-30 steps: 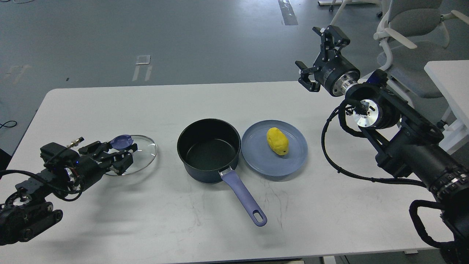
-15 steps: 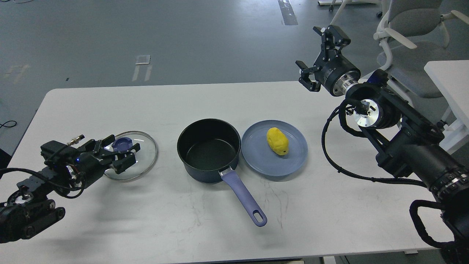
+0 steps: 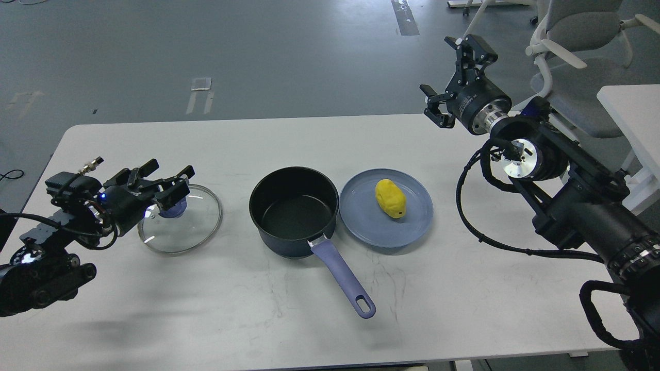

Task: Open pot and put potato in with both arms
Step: 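Open the left gripper and raise it away from the lid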

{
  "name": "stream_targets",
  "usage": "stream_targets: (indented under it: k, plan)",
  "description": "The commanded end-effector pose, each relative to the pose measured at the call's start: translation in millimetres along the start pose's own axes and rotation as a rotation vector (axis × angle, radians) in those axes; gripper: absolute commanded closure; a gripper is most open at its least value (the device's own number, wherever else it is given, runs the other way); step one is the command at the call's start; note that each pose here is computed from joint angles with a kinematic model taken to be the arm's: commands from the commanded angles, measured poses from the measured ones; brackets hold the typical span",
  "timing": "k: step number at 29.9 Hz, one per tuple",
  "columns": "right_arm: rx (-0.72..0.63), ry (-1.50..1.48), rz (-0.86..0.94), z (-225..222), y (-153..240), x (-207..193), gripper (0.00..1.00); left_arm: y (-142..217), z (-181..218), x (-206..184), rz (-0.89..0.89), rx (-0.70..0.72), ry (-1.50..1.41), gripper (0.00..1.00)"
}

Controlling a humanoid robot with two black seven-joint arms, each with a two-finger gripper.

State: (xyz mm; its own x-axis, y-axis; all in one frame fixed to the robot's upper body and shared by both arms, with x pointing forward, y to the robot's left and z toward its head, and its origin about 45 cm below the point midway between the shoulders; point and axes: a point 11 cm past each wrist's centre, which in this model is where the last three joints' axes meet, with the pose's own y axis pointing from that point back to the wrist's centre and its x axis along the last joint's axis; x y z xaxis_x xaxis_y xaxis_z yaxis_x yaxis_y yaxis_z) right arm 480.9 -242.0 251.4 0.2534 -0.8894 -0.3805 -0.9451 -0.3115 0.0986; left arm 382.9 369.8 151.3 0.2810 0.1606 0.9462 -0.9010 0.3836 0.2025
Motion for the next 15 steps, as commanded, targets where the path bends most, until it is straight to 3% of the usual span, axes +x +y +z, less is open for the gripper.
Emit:
stream_targets:
  k: [1,10,15]
  plan:
    - [0.004,0.003,0.002,-3,0,1,0.0,-7,-7,36,0.09,0.031,0.04,0.02]
    - [0.011,0.012,0.0,-8,0,2,0.0,-35,-6,159,0.441,0.092,0.309,0.02]
    - [0.024,0.031,-0.016,-17,2,0,0.0,-55,12,177,0.276,-0.013,0.65,0.02]
